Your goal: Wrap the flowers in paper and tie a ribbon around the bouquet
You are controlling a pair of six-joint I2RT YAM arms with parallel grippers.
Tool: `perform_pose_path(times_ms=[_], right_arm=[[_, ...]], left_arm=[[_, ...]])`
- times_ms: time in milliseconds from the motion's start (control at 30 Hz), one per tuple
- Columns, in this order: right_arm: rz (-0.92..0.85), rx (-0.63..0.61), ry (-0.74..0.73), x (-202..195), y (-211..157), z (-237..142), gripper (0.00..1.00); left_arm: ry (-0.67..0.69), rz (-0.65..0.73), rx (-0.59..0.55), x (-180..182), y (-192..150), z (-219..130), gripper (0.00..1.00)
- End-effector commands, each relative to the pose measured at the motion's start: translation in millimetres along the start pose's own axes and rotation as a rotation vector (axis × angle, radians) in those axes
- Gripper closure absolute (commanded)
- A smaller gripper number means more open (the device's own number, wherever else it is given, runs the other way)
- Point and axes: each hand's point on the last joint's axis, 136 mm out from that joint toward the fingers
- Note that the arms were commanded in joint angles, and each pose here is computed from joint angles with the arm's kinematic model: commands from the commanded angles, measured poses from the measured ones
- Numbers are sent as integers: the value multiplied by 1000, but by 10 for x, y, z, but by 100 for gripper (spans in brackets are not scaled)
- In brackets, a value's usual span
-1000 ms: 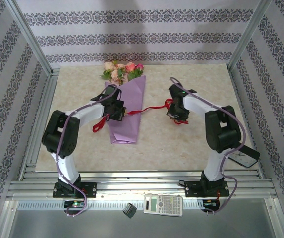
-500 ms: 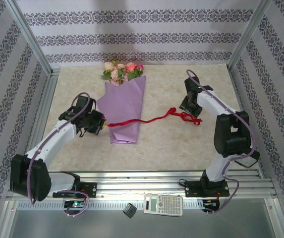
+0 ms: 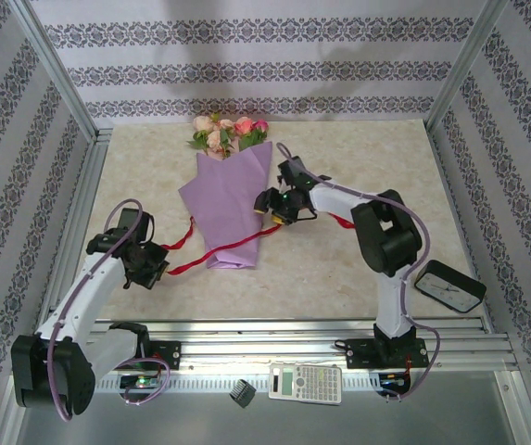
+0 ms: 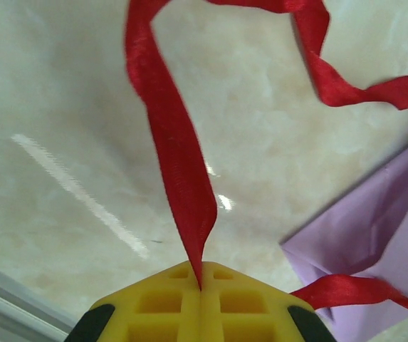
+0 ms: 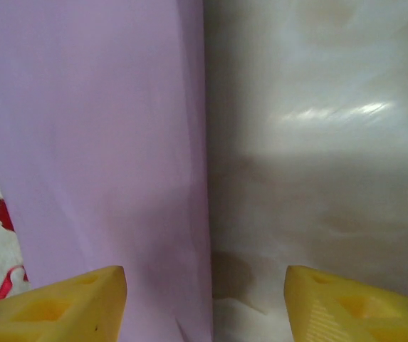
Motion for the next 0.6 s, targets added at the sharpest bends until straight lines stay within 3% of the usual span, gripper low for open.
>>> perform_pose_path(times_ms=[0, 367, 567], right_arm=[[-13, 28, 138, 217, -80, 41, 38], [-7, 88, 313, 288, -785, 115, 34], [-14, 86, 348, 402, -857, 179, 34]], left_arm=[[110, 51, -35, 341, 65, -48, 100], [174, 109, -160, 509, 321, -218, 100], [190, 99, -229, 533, 460, -264, 100]])
Point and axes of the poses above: each hand's point on the last joint's axis, 136 mm out from that joint toward the fingers, its own z axis out along the fingers, its own x axis along the line the jaws close on, y = z × x, and after that the axes turned 12 degrees about -z, right-handed
